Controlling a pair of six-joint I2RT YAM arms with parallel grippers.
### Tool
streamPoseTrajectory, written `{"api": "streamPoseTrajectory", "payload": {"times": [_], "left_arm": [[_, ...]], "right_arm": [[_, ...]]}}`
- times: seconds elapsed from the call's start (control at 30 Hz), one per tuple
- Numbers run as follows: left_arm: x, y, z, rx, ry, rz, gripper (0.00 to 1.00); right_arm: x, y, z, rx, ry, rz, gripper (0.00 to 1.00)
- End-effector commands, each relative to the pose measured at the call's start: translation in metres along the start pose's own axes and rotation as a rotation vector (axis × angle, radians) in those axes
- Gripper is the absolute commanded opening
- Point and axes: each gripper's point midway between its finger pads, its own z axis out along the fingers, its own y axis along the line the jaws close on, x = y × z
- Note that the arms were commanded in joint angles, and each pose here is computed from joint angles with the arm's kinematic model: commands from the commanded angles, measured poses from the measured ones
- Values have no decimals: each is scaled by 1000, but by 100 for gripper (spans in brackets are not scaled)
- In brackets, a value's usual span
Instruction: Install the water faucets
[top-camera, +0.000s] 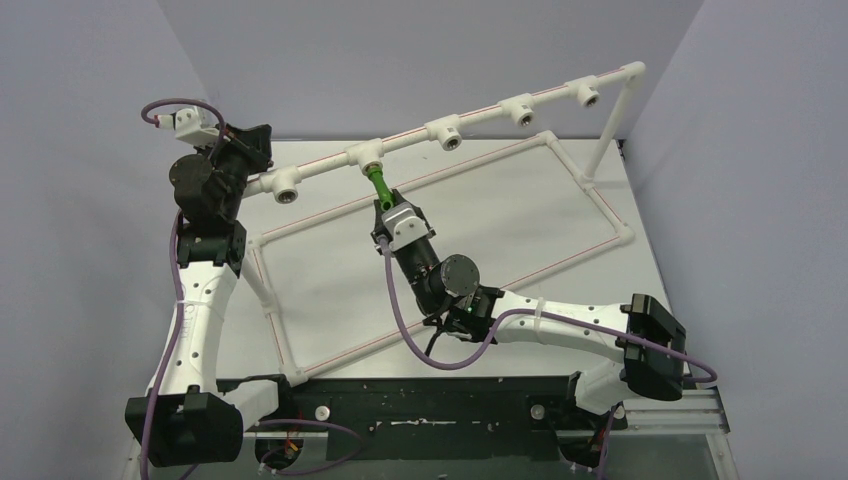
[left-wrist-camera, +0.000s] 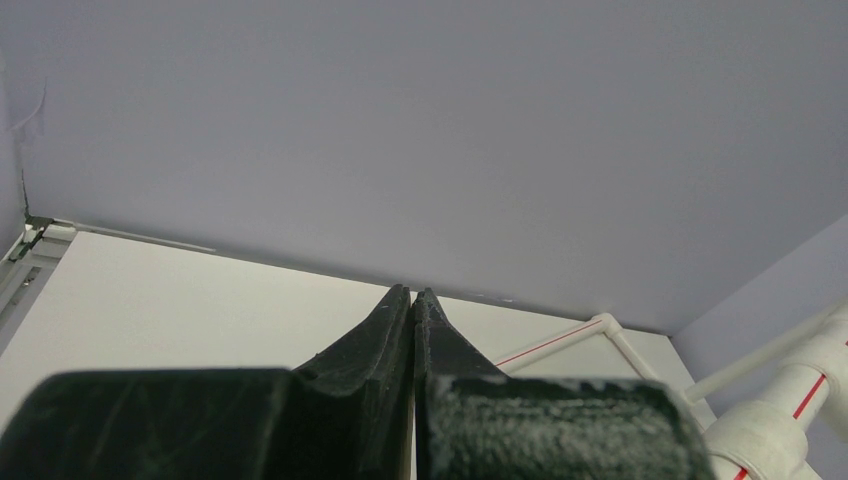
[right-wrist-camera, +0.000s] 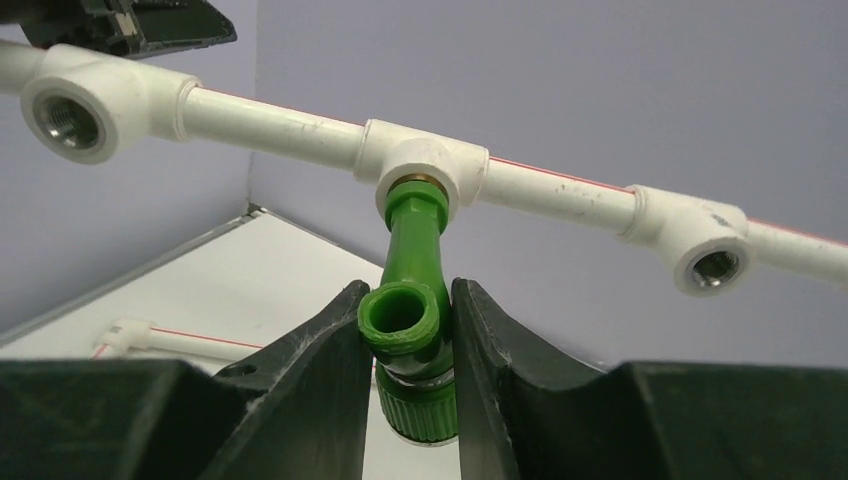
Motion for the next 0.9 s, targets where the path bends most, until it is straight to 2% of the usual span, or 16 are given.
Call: {"api": "streamPoseTrajectory", "payload": {"times": [0.0,0.13,0.53,0.87], "left_arm": [[158,84,-30,-268,495,-82,0],[158,83,-30,-265,493,-84,0],[156,82,-31,-262,490,-87,0],[154,80,-31,-259,483,-87,0]], "right_arm": [[-60,-50,3,233,-159,568,0],[-61,-50,3,260,-169,731,0],[-72,-34,0,351,-184,988,0],[-66,-28,-2,439,-165,1328,0]]}}
